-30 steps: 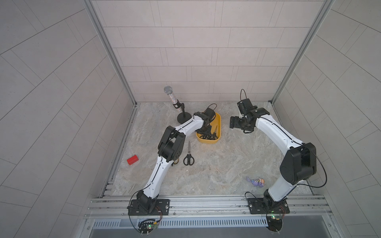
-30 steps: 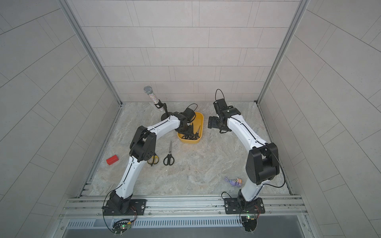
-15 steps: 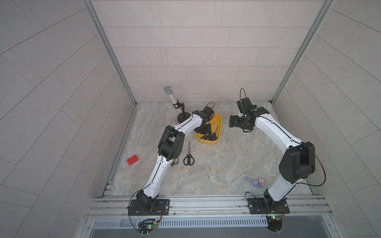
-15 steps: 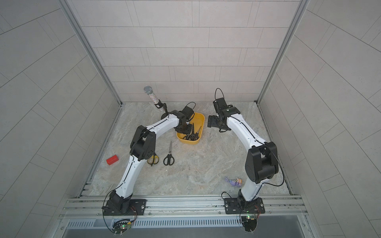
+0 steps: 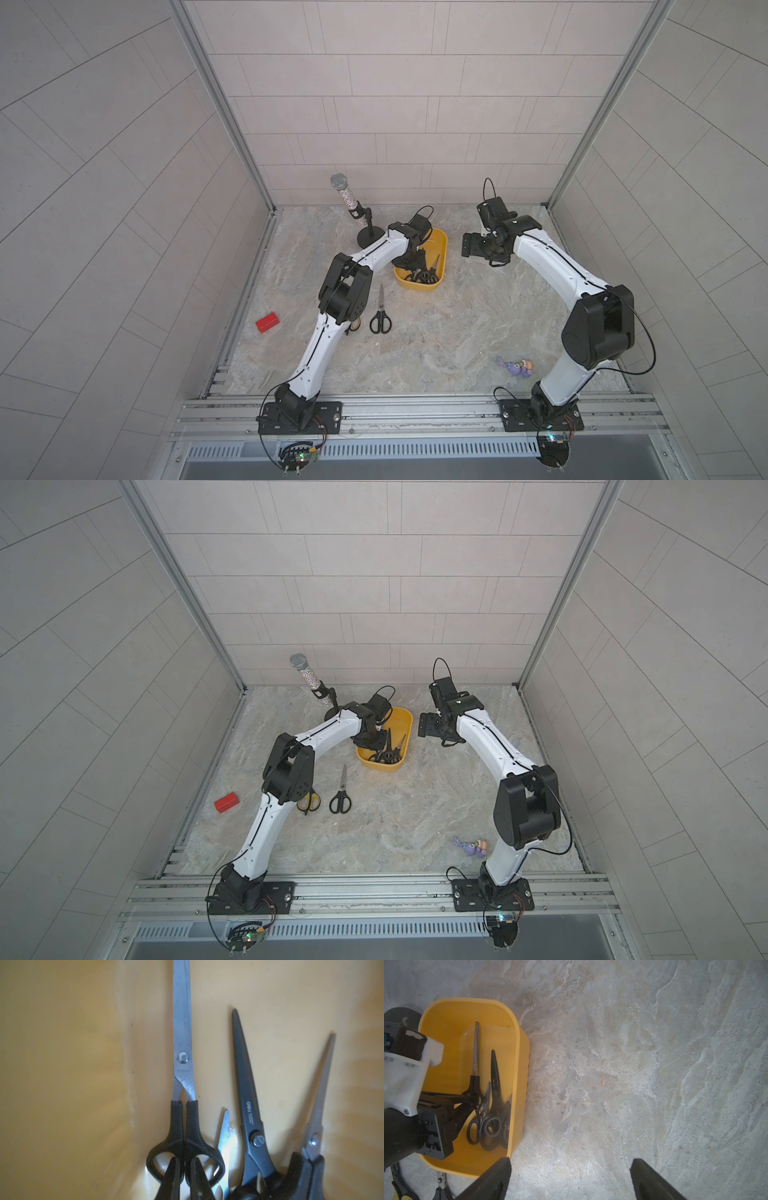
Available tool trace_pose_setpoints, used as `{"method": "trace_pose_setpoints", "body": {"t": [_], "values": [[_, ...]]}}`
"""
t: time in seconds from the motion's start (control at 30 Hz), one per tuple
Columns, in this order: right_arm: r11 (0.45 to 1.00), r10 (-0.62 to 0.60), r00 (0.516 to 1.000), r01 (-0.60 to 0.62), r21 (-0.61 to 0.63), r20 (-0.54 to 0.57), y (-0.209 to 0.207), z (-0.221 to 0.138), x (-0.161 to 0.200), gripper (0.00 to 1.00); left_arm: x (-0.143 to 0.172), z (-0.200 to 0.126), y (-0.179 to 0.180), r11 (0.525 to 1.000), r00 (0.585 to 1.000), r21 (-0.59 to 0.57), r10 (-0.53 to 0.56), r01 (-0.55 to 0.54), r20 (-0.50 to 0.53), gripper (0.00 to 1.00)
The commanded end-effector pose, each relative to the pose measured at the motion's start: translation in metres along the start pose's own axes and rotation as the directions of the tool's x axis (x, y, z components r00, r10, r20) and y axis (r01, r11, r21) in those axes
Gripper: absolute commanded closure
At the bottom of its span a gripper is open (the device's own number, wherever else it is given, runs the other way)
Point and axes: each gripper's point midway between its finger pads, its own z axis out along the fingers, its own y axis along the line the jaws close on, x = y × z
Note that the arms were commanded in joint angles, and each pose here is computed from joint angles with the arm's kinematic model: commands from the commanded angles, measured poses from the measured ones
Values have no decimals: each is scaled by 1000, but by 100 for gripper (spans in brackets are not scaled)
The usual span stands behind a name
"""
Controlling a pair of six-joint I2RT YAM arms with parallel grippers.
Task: Take the scissors out of the storage box
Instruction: Pick up the scissors from the storage box.
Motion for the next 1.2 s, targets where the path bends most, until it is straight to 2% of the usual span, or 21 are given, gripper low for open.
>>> {"method": "trace_pose_setpoints", "body": {"t": [0.0,0.3,0.5,0.7,0.97,1.17], "values": [[1000,-1,1000,1,9,2,-2,-2,-3,5,-9,-23,0,1000,999,-24,8,-7,43,100],[1000,1,1000,-1,6,9,-3,-4,-3,5,-16,-62,-16,999,993,-28,22,-18,120,100],[1000,2,1000,-2,0,20,-3,-8,-4,5,-7,-65,-25,999,992,-26,32,-29,121,100],[1000,8,999,-8,7,31,-8,-13,-2,5,-3,-86,-29,998,987,-44,40,-34,153,100],[999,45,998,-46,15,49,-25,-18,-5,5,26,-118,-40,998,982,-47,36,-28,183,100],[999,52,997,-52,3,52,-24,-21,-3,5,59,-130,-44,998,982,-60,33,-22,186,100]]}}
